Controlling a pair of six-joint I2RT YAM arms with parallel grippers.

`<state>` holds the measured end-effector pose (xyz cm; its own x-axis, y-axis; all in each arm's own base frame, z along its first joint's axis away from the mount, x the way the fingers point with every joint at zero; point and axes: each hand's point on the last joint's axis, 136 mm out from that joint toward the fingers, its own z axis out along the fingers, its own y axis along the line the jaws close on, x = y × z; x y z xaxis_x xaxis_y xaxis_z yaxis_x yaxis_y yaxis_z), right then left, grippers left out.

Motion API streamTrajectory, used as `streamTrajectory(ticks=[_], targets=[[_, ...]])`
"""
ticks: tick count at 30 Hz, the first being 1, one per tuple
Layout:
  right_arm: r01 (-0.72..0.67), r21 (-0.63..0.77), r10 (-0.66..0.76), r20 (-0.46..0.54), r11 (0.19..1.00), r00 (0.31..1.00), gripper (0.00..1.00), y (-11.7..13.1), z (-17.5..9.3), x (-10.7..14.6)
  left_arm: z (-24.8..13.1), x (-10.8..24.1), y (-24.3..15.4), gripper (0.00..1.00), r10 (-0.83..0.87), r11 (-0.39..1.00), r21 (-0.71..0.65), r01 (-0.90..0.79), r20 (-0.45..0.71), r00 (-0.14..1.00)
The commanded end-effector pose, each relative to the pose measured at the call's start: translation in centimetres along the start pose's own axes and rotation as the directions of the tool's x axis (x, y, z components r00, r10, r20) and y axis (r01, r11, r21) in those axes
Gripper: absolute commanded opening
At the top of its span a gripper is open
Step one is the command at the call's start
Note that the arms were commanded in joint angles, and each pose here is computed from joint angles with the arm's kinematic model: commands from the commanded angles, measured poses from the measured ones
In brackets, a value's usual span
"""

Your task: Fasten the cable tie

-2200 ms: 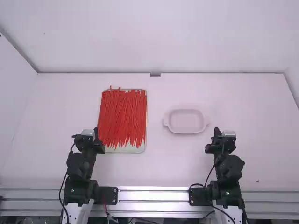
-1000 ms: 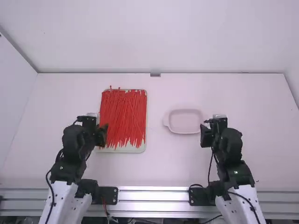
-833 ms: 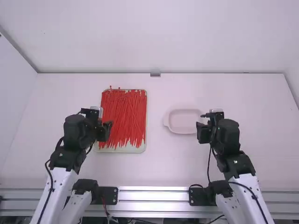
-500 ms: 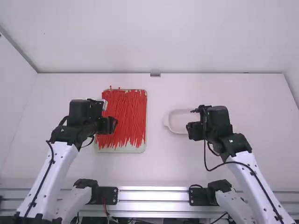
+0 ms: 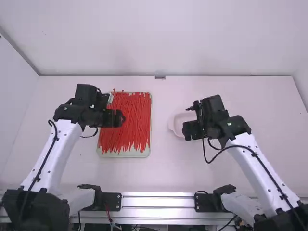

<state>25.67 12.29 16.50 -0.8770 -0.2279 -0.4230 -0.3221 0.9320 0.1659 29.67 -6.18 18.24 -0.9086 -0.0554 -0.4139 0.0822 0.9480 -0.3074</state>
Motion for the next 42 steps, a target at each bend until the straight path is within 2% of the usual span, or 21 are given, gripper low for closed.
streamTrajectory(ticks=[1,7,11,17,21,30,42], targets=[[0.039,-0.018,-0.039,0.006,0.999,0.999,0.94,1.2,-0.4,-1.2,-0.1,-0.7,-0.8,0.94,-0.006,1.000,0.029,0.006,-0.014,1.000],[0.078,-0.046,-0.079,-0.023,0.996,0.997,0.98,2.9,0.1,-1.6,0.3,-1.7,-1.2,0.98,-0.013,0.999,0.045,0.014,-0.032,0.999],[0.074,-0.049,-0.074,0.004,0.996,0.997,0.98,3.2,0.1,-2.5,0.4,-2.6,-1.3,0.99,-0.040,0.998,0.050,0.040,-0.010,0.999],[0.015,-0.043,-0.014,0.033,0.999,0.999,0.98,1.9,0.0,-3.4,0.4,-3.7,-1.3,0.99,-0.028,0.998,0.053,0.026,0.034,0.999],[0.041,-0.084,-0.037,0.045,0.996,0.998,0.98,2.0,-0.1,-3.7,0.5,-4.5,-1.4,0.99,-0.018,0.998,0.055,0.015,0.063,0.998],[0.054,-0.098,-0.046,0.089,0.994,0.995,0.98,2.5,-0.2,-4.8,2.2,-8.3,-0.4,0.99,-0.043,0.999,0.025,0.039,0.165,0.985],[0.055,-0.101,-0.046,0.090,0.993,0.995,0.98,2.5,-0.2,-4.8,7.0,-15.1,0.5,0.99,-0.059,0.998,0.020,0.057,0.137,0.989]])
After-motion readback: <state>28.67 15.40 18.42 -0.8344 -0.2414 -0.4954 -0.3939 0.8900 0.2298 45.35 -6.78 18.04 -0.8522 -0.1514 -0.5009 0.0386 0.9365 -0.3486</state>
